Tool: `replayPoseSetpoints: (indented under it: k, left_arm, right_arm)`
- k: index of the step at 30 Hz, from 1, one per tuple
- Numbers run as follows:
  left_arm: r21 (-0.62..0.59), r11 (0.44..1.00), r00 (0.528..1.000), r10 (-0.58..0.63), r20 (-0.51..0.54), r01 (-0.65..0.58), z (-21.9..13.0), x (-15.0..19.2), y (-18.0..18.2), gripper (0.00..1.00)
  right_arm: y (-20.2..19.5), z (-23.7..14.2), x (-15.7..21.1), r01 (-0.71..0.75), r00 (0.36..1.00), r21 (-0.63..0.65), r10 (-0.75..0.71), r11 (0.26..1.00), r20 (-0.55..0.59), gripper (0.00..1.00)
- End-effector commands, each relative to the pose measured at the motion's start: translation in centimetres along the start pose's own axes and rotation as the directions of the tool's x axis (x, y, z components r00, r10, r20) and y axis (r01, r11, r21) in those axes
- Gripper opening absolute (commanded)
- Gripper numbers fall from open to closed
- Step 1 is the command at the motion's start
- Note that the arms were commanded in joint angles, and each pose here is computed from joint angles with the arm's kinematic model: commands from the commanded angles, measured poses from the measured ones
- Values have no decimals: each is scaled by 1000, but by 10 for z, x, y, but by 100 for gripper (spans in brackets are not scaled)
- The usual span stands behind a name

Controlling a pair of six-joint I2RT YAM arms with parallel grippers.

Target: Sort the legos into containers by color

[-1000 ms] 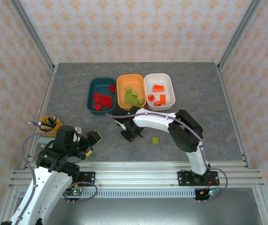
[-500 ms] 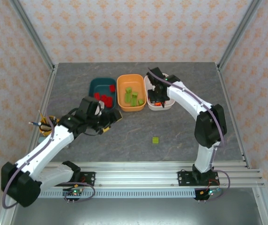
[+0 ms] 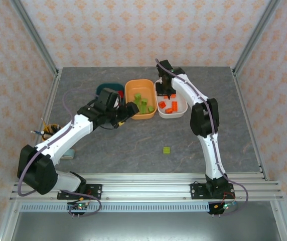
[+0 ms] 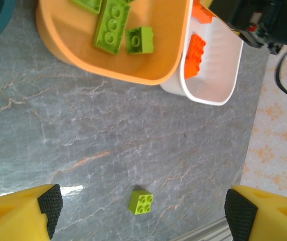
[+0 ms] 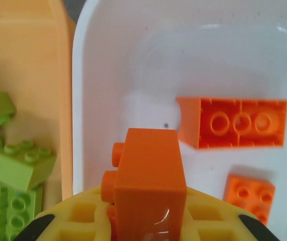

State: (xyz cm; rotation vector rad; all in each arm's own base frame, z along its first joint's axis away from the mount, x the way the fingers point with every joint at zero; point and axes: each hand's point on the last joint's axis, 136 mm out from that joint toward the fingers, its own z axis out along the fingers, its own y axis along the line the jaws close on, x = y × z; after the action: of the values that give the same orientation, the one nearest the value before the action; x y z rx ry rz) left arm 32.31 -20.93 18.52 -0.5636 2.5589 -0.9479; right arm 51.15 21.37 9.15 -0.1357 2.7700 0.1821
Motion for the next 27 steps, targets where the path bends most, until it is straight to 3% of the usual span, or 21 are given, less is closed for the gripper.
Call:
replayPoseSetpoints:
  k: [1,8,18,22,27]
  left_arm:
    - [33,998,998,46,44,-47,-5,-12,-20,87]
    - [13,995,994,95,60,-96,-13,-18,-31,87]
    - [-5,971,965,240,105,-241,-36,-14,-60,87]
    - [-22,943,938,332,103,-332,-46,-5,-78,87]
    - [-42,909,903,417,104,-415,-54,6,-94,87]
  right_arm:
    - [-10,6,4,-29,997,21,30,999,-68,21]
    - [-10,6,4,-62,997,13,63,998,-55,43]
    - [-10,-69,-7,-76,995,-3,76,997,64,49]
    - [-20,-96,24,-129,987,-4,129,992,95,53]
    - [-28,-108,97,-225,973,-20,225,974,52,60]
